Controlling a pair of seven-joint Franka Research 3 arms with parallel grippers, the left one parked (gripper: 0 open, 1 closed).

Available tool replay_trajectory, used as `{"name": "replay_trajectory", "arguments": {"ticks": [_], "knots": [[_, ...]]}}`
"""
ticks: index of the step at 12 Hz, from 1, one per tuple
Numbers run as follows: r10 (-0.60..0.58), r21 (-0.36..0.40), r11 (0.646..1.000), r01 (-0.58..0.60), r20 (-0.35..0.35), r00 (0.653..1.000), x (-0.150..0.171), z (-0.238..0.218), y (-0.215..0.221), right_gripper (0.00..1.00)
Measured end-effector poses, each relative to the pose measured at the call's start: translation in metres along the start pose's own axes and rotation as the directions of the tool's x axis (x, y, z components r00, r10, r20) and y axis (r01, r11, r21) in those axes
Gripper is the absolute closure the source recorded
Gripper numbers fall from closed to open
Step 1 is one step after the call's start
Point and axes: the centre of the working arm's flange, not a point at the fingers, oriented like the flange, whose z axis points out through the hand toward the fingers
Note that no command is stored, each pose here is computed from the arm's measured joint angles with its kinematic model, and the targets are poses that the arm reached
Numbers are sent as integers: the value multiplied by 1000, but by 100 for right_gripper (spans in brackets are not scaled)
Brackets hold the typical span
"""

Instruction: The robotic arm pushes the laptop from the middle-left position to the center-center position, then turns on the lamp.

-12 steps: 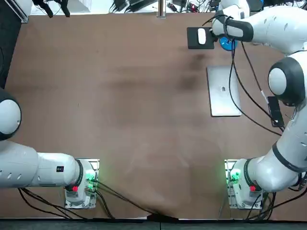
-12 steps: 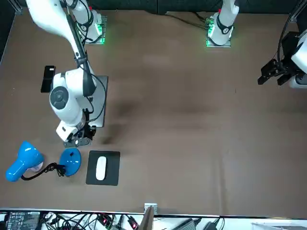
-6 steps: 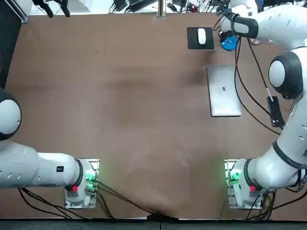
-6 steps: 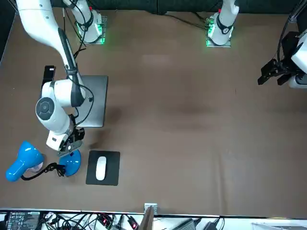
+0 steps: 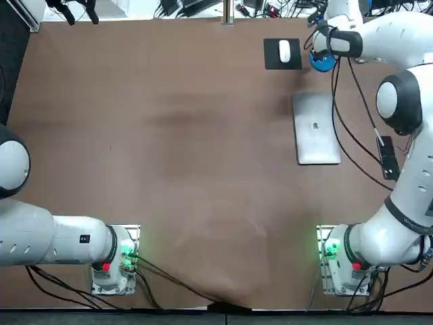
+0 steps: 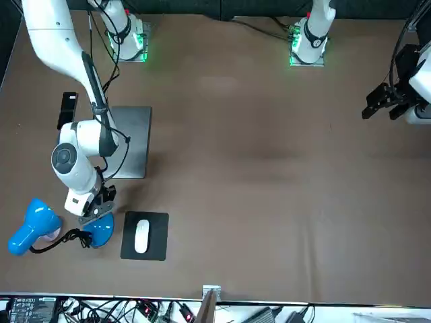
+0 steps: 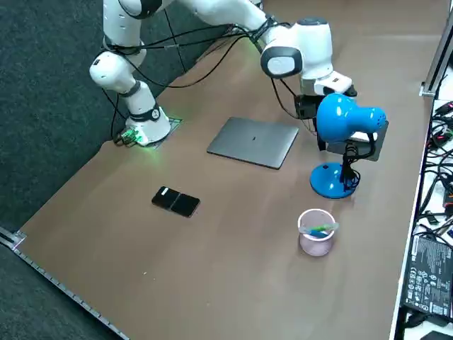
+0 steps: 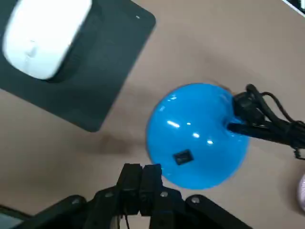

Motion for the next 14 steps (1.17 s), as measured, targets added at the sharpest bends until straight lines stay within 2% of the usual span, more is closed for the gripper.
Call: {"name": "replay_trajectory", "arguments": {"ticks": [3,8,14], "knots": [[-6,-27,1000,6,1,1000,-7,13,15,98],[0,-28,1000,0,7,1000,-13,29,21,98],[0,-34,999,-1,-10,1000,-8,25,23,98]]}}
